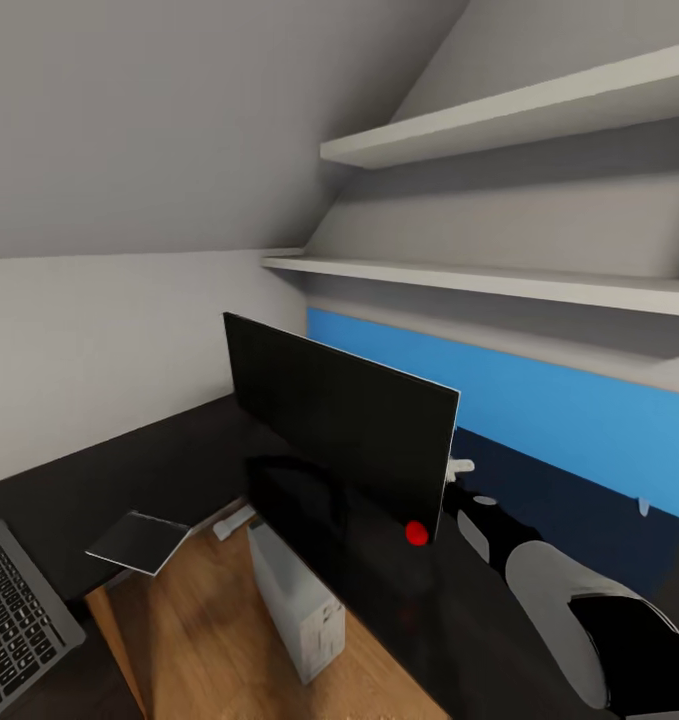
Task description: In the bedroom, organize the workspace by keeping the computer under the desk, ensuring the monitor is on the desk, placing the keyboard on the desk next to the monitor, placing the mouse on the desk next to the keyboard, moving the folder from the swivel chair onto the desk next to the mouse, stacking the notebook on top of the folder with the pen on top of the notebook, and positioning the swivel chair next to the desk.
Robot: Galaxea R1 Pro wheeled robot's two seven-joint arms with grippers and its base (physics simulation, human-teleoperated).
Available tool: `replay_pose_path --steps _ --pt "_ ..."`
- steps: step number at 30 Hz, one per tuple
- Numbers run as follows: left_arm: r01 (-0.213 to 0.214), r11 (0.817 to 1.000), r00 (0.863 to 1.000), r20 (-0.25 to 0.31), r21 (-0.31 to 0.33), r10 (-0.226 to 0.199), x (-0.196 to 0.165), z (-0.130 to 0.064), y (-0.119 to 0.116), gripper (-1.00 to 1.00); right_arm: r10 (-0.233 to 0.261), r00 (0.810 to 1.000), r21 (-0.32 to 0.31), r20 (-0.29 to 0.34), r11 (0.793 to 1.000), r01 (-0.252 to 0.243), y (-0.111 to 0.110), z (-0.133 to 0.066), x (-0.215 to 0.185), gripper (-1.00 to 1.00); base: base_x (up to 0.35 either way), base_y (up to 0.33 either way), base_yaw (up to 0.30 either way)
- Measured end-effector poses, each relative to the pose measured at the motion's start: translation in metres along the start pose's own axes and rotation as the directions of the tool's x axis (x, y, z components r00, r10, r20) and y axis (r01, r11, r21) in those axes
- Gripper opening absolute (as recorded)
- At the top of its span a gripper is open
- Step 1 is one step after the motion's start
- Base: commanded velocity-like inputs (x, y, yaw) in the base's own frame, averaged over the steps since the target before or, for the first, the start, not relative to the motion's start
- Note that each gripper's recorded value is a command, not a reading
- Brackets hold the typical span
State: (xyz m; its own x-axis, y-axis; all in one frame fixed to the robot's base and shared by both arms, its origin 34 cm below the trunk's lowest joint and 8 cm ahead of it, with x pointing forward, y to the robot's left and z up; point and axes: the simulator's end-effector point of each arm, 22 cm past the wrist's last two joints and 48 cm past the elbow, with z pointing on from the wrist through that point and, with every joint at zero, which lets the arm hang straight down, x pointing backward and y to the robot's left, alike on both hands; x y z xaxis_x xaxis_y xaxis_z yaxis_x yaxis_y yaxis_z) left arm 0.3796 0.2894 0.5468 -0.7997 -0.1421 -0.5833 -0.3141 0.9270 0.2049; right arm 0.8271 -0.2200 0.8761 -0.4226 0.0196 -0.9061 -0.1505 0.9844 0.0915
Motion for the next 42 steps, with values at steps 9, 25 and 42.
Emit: replay_pose_path --steps 9,25,42 --pt "0.0 1.0 1.0 0.0 0.0 0.0 0.0 0.0 0.0 1.0 0.0 1.0 -0.003 -0.002 1.0 0.0 0.003 0.0 0.002 1.0 -0.1 0.0 0.0" --pt "0.0 1.0 1.0 0.0 0.0 0.0 0.0 0.0 0.0 1.0 -0.003 0.997 -0.033 0.071 0.999 0.006 0.027 -0.001 0.004 1.0 -0.003 0.0 0.076" --pt "0.0 1.0 1.0 0.0 0.0 0.0 0.0 0.0 0.0 1.0 -0.006 0.996 -0.033 0.088 0.999 0.009 0.028 -0.002 0.008 1.0 0.0 0.0 0.254"
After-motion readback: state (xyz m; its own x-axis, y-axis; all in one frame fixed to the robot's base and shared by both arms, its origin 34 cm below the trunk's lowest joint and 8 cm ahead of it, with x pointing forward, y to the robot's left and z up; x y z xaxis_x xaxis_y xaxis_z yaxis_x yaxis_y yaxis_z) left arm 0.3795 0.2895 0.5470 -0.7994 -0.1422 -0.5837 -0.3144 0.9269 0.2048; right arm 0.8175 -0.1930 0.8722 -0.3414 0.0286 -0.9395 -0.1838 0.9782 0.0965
